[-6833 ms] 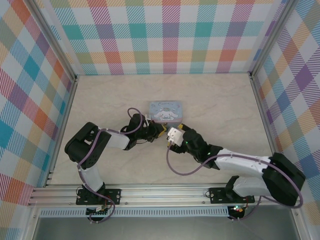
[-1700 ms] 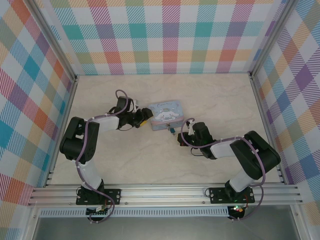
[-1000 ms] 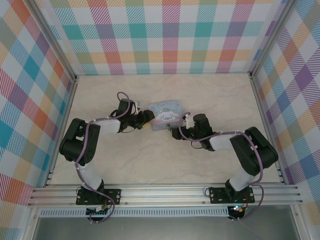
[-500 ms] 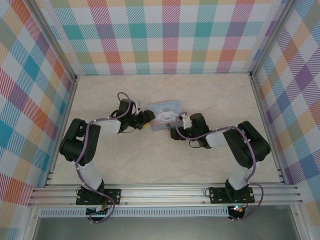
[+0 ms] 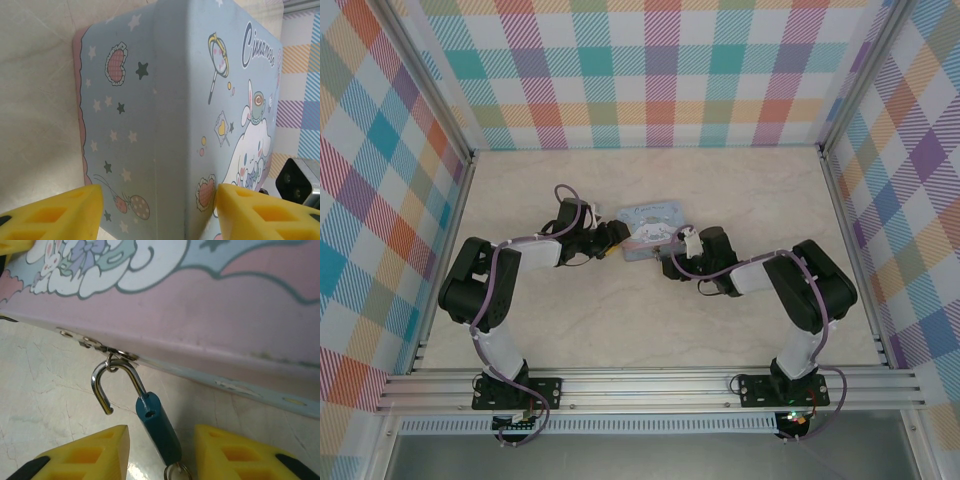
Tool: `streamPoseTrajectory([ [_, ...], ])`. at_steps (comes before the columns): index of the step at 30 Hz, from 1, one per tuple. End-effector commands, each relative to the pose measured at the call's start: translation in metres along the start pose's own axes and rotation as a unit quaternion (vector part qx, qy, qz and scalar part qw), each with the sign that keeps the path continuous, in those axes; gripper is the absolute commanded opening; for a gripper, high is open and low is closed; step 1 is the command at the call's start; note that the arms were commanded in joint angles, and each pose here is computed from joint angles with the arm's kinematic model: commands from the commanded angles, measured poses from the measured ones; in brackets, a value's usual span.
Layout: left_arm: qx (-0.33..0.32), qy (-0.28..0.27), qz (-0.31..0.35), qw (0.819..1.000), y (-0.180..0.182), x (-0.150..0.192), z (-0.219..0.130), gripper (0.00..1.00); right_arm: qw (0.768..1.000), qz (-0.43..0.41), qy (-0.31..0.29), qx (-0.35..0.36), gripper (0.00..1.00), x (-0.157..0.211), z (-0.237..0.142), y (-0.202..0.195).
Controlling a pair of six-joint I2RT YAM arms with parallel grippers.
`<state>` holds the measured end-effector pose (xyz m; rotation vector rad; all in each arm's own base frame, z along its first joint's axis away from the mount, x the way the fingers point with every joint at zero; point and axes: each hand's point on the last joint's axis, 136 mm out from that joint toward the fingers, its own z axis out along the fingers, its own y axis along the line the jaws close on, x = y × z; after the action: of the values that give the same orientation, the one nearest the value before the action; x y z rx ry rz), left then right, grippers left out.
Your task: Unlock the padlock with the key
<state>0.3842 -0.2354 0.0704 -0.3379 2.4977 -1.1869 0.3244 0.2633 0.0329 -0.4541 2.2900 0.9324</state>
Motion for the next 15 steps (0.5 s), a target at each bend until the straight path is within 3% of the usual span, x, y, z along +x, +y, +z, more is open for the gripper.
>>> streamPoseTrajectory([
  [1, -0.061, 0.048, -0.028, 0.997, 0.034, 0.036, 0.002, 0.6, 1.0, -0.011, -0.02, -0.014, 0.36, -0.017, 0.004, 0.005],
  [4, -0.062, 0.048, -0.028, 0.997, 0.035, 0.037, 0.002, 0.6, 1.0, -0.011, -0.021, -0.019, 0.3, -0.019, 0.005, 0.007],
  [11, -0.061, 0.041, -0.023, 0.997, 0.03, 0.035, -0.003, 0.6, 1.0, -0.005, -0.019, -0.016, 0.08, -0.016, 0.004, 0.005],
  [15, -0.071, 0.019, 0.004, 0.997, 0.018, 0.023, -0.018, 0.64, 1.0, 0.008, -0.015, 0.0, 0.03, -0.011, 0.0, 0.0],
])
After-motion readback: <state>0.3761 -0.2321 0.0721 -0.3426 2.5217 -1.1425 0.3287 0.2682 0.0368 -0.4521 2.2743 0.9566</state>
